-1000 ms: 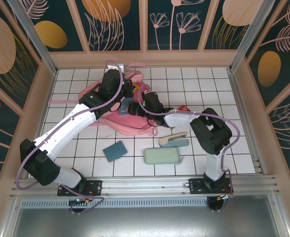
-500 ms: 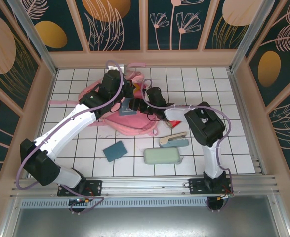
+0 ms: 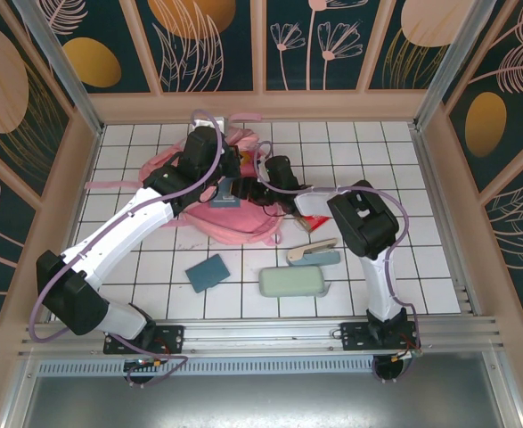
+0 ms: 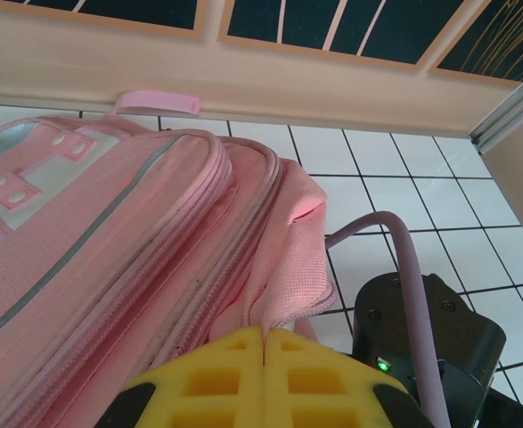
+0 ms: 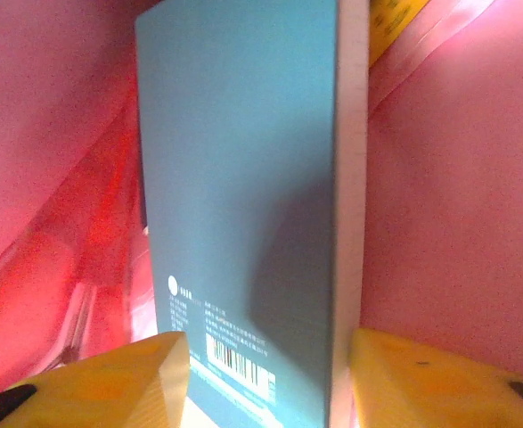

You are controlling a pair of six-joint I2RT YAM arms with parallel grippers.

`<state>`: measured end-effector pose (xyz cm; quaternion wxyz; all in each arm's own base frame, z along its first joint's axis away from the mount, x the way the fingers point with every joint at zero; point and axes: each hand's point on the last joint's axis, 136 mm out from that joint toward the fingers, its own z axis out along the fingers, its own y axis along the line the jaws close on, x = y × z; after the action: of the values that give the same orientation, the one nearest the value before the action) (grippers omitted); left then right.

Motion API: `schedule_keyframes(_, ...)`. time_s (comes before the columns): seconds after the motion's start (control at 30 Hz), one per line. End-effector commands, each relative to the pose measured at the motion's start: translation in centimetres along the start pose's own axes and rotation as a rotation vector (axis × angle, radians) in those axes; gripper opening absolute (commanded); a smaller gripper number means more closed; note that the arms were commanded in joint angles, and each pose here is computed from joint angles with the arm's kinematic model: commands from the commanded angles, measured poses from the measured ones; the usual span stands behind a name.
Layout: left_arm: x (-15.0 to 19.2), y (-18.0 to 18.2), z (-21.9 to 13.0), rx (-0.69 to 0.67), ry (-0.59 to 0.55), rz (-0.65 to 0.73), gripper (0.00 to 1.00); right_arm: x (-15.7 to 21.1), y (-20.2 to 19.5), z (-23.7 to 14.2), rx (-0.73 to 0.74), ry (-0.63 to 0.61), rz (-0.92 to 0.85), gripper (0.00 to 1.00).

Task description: Pack the student bag

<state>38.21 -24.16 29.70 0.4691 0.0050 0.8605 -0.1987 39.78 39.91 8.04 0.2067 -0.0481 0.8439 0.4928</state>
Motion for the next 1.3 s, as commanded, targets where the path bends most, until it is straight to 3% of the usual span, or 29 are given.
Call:
schedule_keyframes(0.0,-2.8,-2.0,-1.1,0.080,-0.105,-0.015,0.00,1.4,2.0,0.3,-0.086,0.051,-0.026,0.48)
schedule_keyframes(0.17,-2.8,-2.1,-1.1,0.090,-0.105,-0.018,0.00,1.5,1.3,0.8,-0.031,0.047,-0.017,0.45)
schedule_keyframes(0.27,-2.6,-2.2,-1.0,0.095,-0.099,-0.020,0.00,1.9,0.0,1.8,0.040,0.048,-0.006,0.62)
schedule_keyframes(0.57,-2.5,-2.3,-1.1,0.107,-0.094,-0.025,0.00,2.4,-1.4,3.7,0.097,0.038,0.045,0.62)
schedule_keyframes(0.7,-2.3,-2.5,-1.0,0.116,-0.086,-0.028,0.00,2.1,-0.8,3.8,0.056,0.015,0.068,0.49)
schedule_keyframes(0.9,-2.4,-2.3,-1.2,0.109,-0.093,-0.024,0.00,1.5,1.0,2.0,-0.014,-0.041,0.066,0.19)
schedule_keyframes(1.0,-2.3,-2.4,-1.1,0.111,-0.089,-0.022,0.00,1.1,1.9,1.2,-0.050,-0.061,0.073,0.16)
schedule_keyframes(1.1,-2.4,-2.3,-1.2,0.110,-0.091,-0.022,0.00,0.8,2.9,0.3,-0.100,-0.077,0.088,0.02)
schedule_keyframes(1.27,-2.4,-2.3,-1.5,0.111,-0.095,-0.024,0.00,0.0,5.0,-1.5,-0.198,-0.125,0.097,0.00)
